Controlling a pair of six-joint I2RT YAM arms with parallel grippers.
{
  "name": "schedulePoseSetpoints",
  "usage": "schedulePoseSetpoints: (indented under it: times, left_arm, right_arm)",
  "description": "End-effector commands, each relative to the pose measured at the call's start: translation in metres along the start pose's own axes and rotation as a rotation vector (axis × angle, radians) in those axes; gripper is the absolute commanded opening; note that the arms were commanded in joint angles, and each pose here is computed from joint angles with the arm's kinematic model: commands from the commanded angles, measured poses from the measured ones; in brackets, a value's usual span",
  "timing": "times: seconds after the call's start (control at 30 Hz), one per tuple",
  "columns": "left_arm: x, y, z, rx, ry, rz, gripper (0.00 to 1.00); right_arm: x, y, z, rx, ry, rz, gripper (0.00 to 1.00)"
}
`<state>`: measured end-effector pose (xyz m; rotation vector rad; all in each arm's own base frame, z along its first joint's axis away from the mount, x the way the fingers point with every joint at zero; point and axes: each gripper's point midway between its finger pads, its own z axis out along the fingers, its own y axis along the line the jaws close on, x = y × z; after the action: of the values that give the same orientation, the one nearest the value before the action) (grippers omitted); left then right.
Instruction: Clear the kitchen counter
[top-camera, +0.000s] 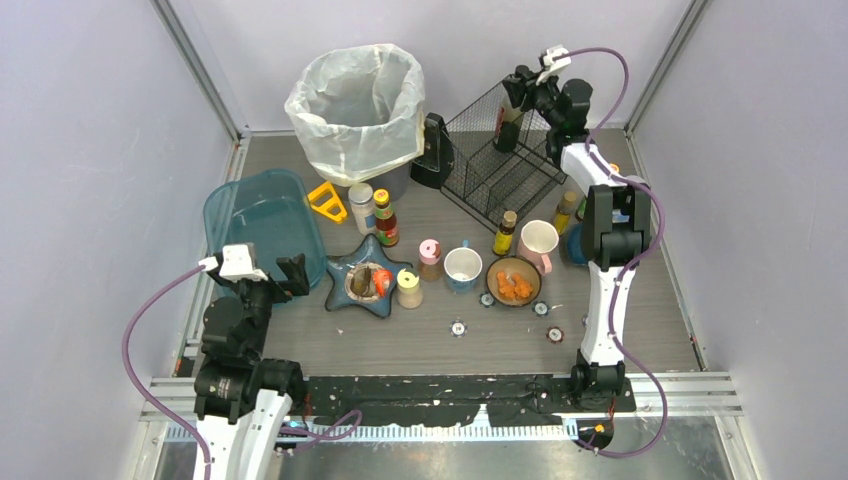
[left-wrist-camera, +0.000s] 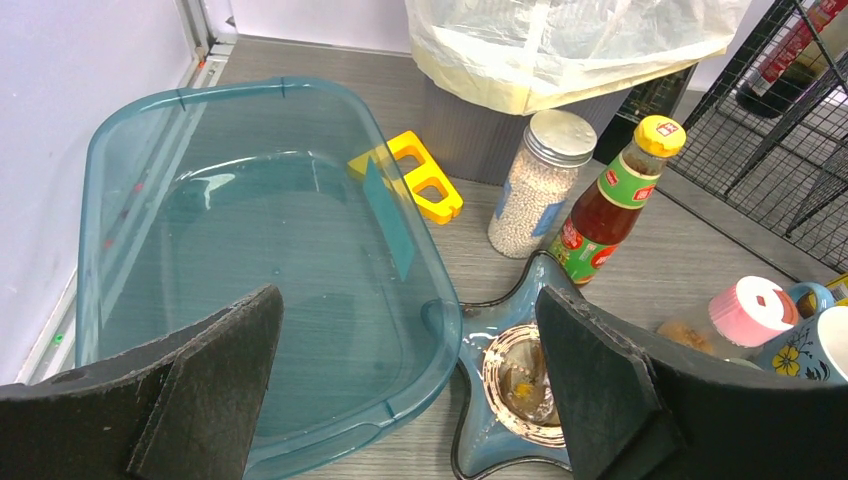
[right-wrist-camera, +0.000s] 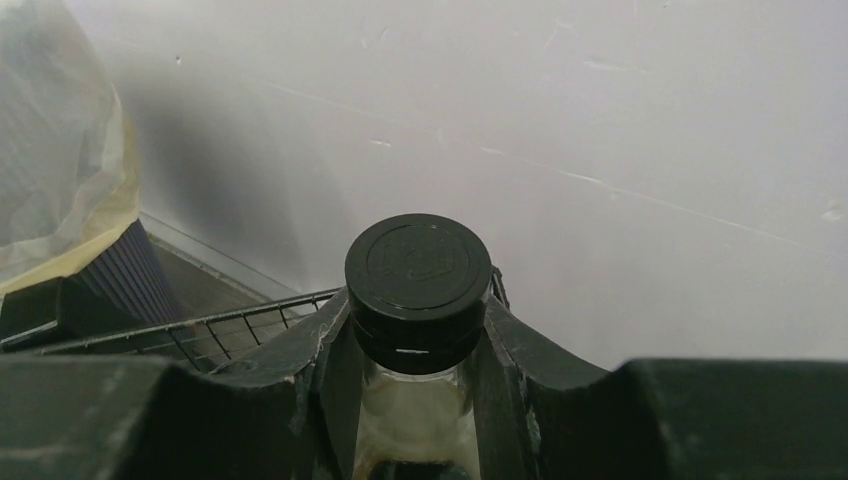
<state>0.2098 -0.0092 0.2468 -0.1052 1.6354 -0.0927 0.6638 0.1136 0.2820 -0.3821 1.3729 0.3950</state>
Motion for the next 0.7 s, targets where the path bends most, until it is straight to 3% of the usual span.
schedulePoseSetpoints:
  times: [0.0, 0.37, 0.47, 0.57, 0.67]
  left_arm:
    - [-0.018, -0.005, -0.001, 0.022, -0.044, 0.001, 0.99]
    - [-0.018, -0.004, -0.002, 0.020, -0.050, 0.000, 0.99]
    - [-0.019, -0.004, -0.003, 0.019, -0.053, 0.000, 0.99]
    - [-0.019, -0.004, -0.003, 0.020, -0.056, -0.002, 0.99]
    - [-0.021, -0.004, -0.004, 0.021, -0.062, -0.003, 0.99]
  right_arm:
    - [-0.088, 0.003, -0.006, -0.058, -0.270, -0.138, 0.05]
    - [-0.045, -0.016, -0.005, -0.020, -0.185, -0.134, 0.06]
    - [-0.042, -0.022, -0.006, 0.010, -0.176, -0.147, 0.20]
    - [-0.044, -0.020, -0.008, 0.007, -0.166, -0.143, 0.25]
    - [-0.048, -0.019, -0.009, 0.005, -0.159, -0.139, 0.38]
